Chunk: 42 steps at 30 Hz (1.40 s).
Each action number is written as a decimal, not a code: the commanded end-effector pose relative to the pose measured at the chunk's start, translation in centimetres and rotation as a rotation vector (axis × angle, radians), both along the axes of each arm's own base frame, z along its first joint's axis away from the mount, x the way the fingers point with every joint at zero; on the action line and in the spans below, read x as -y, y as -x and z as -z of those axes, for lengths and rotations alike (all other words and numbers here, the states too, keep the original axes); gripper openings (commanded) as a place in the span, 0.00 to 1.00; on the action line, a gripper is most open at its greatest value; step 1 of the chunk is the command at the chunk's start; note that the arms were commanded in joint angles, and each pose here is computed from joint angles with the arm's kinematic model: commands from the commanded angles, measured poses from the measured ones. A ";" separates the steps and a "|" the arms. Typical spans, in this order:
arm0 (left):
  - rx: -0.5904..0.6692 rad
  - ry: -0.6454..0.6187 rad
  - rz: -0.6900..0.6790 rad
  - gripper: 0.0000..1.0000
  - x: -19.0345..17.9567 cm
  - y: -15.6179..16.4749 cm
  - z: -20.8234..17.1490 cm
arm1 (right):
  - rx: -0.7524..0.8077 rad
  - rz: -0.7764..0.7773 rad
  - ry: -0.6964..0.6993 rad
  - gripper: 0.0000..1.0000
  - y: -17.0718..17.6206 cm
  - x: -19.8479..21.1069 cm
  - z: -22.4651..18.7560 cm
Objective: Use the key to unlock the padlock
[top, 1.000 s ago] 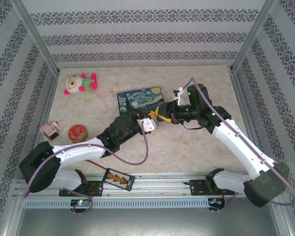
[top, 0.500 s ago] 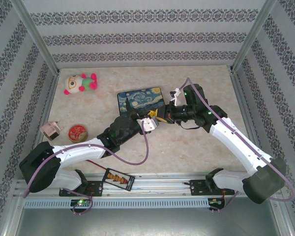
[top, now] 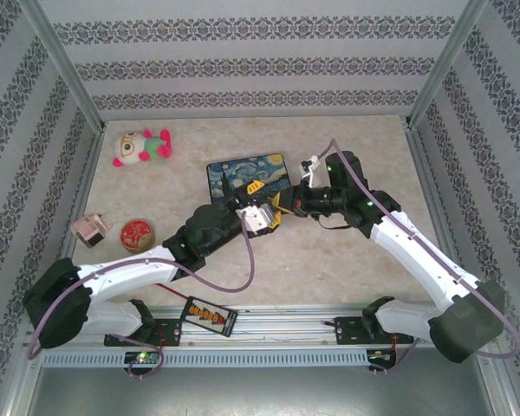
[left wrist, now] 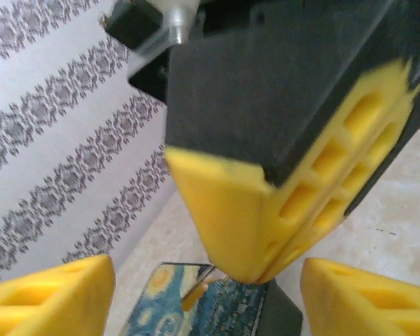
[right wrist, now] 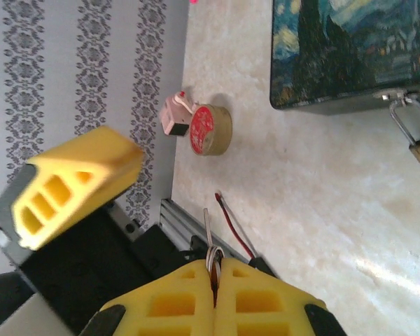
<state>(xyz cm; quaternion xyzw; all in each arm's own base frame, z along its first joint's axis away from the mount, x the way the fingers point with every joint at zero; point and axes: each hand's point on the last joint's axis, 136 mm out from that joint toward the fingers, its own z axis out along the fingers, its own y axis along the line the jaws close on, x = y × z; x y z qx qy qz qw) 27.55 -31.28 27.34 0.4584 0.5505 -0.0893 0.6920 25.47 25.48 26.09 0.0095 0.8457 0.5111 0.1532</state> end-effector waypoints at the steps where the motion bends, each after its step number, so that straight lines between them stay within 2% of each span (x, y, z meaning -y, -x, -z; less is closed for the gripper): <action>1: -0.070 0.078 0.046 0.81 -0.5 1.9 -0.9 | 0.160 0.013 -0.020 0.00 -1.3 0.5 -1.5; 7: -0.179 0.179 0.026 0.86 -2.9 3.5 -2.0 | 0.267 -0.008 -0.037 0.00 -2.3 1.1 -1.8; 12: -0.334 0.305 0.008 0.85 -4.1 3.8 -3.4 | 0.378 -0.046 -0.062 0.00 -2.5 1.3 -2.7; 17: -0.624 0.506 0.042 0.75 -4.4 2.1 -5.8 | 0.526 -0.075 -0.104 0.00 -1.9 1.3 -4.1; 20: -0.830 0.657 0.110 0.71 -4.8 0.2 -7.0 | 0.599 -0.086 -0.135 0.00 -1.1 1.4 -5.0; 22: -0.902 0.704 0.168 0.70 -4.6 -0.4 -7.6 | 0.636 -0.091 -0.151 0.00 -0.6 1.5 -5.6; 25: -0.936 0.701 0.253 0.68 -3.4 -0.2 -8.6 | 0.667 -0.083 -0.165 0.00 0.0 1.8 -6.1; 33: -1.015 0.668 0.377 0.66 -1.4 0.1 -8.6 | 0.683 -0.092 -0.209 0.00 0.9 1.7 -6.8; 39: -1.039 0.651 0.435 0.54 -0.5 0.1 -8.6 | 0.692 -0.110 -0.232 0.00 1.1 1.0 -7.4; 42: -1.040 0.655 0.459 0.53 -0.2 0.1 -8.9 | 0.691 -0.115 -0.237 0.00 1.1 0.7 -7.5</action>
